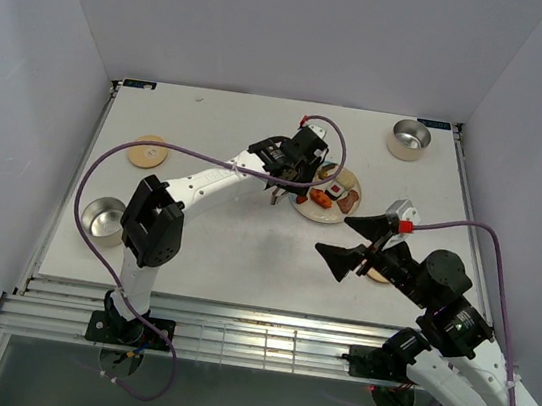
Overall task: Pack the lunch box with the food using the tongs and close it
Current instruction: Pick up the fake food from the plate.
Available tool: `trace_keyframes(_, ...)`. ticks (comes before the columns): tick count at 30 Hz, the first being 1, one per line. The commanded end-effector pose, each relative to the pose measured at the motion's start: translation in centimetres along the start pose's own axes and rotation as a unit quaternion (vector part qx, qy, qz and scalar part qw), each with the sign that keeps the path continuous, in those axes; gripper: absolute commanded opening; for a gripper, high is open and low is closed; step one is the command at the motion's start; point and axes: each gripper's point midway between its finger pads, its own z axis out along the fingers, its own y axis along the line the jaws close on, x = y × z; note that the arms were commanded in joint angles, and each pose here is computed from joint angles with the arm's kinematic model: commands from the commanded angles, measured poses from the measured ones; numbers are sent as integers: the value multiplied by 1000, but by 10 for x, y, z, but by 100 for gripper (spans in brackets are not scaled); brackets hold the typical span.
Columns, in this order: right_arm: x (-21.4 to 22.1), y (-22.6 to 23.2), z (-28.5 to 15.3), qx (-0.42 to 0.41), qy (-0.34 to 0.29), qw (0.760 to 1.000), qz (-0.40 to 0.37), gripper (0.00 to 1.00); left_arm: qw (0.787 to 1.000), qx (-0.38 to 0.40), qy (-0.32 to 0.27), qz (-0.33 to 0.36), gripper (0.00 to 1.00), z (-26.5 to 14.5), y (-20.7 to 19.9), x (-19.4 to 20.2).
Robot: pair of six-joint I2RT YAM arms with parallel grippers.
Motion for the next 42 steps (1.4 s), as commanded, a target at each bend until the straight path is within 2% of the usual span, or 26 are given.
trace_keyframes(1,-8,-1,-3,6,-17,1000,-7,100,1000,2,-29,-7,61,0,-4,-19)
trace_keyframes(14,-13,1,-7,4,-27,1000,-10,100,1000,-8,-14,-5,61,15,-4,-7)
trace_keyframes(25,-12,0,-6,5,-26,1000,-9,100,999,-8,-28,-13,63,2,-1,-14)
trace_keyframes(42,-14,1,-7,4,-28,1000,-11,100,1000,-7,-15,-10,62,12,-4,-5)
